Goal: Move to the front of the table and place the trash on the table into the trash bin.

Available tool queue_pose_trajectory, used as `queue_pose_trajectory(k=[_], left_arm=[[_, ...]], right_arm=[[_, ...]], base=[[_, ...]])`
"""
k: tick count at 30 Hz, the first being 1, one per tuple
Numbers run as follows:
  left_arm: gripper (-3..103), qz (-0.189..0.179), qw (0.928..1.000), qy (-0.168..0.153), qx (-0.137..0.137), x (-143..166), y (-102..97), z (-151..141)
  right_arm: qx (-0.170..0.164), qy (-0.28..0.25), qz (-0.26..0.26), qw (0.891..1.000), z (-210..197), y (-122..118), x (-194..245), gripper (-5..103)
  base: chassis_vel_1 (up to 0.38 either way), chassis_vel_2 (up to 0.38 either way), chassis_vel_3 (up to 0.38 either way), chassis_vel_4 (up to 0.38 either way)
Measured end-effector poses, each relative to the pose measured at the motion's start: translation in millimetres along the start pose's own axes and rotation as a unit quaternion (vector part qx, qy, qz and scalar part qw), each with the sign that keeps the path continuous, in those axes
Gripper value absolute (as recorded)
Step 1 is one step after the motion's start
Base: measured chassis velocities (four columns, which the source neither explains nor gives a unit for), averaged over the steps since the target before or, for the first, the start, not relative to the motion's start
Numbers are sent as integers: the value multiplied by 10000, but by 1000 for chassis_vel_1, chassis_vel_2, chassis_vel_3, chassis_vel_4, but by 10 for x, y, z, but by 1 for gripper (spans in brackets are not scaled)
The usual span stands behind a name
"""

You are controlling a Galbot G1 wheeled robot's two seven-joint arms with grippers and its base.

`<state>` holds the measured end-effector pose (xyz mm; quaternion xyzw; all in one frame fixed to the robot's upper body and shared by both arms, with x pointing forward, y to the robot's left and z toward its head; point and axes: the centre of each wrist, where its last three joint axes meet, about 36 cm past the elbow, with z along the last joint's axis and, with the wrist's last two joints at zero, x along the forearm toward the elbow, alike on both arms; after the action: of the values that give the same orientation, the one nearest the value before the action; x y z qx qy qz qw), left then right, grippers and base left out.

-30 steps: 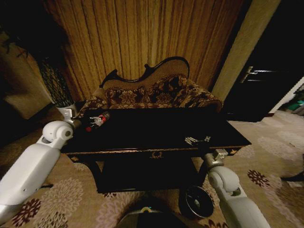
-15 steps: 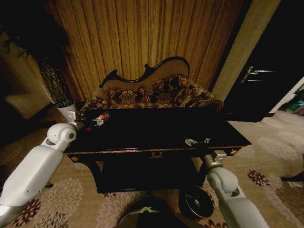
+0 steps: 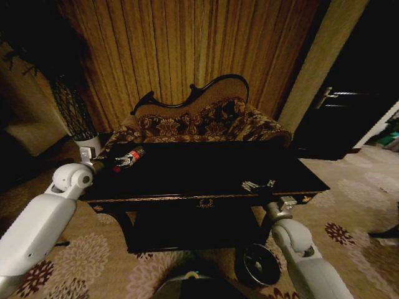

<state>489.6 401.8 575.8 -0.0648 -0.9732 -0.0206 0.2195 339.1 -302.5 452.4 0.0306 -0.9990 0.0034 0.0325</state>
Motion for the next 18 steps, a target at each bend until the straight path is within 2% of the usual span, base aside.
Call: queue_pose_trajectory(k=[6, 7, 9, 18], left_arm=[[100, -17, 10000, 57, 4, -15, 50, 35], [100, -20, 10000, 70, 2, -22, 62, 43], [100, -32, 10000, 89, 1, -32, 78, 53], [100, -22, 9999, 143, 15, -82, 98, 79]], right_arm=[[-223, 38, -100, 9997, -85, 11, -11, 100], [-428, 84, -180, 9989, -133, 25, -8, 100], [-628, 158, -256, 9976, -188, 41, -7, 100], [-691, 173, -304, 9970, -210, 37, -56, 100]], base=[[0, 0, 0, 0], [0, 0, 0, 0], [0, 0, 0, 0], [0, 0, 0, 0]])
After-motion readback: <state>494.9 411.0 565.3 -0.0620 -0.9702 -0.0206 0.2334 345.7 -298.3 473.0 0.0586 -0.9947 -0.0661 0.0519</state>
